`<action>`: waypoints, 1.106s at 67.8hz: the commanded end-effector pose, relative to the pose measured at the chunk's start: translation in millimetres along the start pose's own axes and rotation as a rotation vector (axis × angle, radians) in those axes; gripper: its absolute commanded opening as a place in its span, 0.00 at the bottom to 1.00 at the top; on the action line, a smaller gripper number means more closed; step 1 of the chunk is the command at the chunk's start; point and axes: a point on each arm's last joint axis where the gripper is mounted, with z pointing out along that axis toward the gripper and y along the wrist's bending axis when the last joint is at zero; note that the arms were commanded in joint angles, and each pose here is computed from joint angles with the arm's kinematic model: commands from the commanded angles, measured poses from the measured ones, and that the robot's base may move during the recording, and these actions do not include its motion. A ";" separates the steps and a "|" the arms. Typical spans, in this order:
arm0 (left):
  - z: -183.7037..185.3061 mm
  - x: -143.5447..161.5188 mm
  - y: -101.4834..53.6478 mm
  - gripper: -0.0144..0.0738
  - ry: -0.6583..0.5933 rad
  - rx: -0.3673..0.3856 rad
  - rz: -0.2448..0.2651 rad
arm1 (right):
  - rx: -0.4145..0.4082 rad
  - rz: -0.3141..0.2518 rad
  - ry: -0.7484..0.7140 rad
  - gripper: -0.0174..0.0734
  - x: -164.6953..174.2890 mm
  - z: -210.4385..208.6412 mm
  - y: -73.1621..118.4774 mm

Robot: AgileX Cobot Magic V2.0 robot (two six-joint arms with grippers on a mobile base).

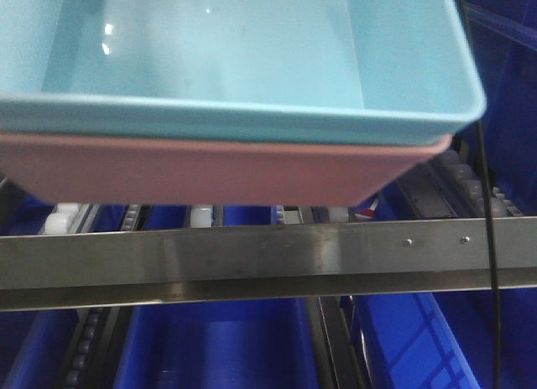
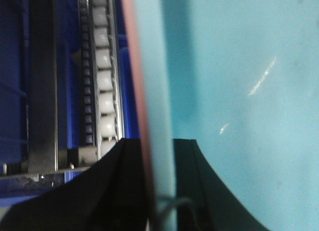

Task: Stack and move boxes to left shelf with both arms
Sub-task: 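Lower the held stack onto the roller-track shelf with both grippers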

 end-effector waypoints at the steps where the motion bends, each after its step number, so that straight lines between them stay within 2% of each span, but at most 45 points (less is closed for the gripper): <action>1: -24.4 -47.5 -19.0 0.16 -0.326 0.254 -0.008 | -0.170 0.047 -0.162 0.25 -25.3 -18.6 19.2; 21: 14.0 -76.2 -17.2 0.16 -0.400 0.250 -0.007 | -0.145 -0.021 -0.136 0.25 -47.7 26.0 19.0; 45: 93.1 -78.6 -25.8 0.16 -0.404 0.287 0.013 | -0.118 0.000 -0.121 0.25 -58.3 99.6 13.9; 61: 143.4 -76.1 -17.7 0.16 -0.404 0.297 0.006 | -0.090 0.022 -0.109 0.25 -50.5 148.9 0.7; 75: 163.4 -69.6 -14.8 0.16 -0.364 0.275 0.006 | -0.080 0.027 -0.089 0.25 -46.3 161.2 -3.9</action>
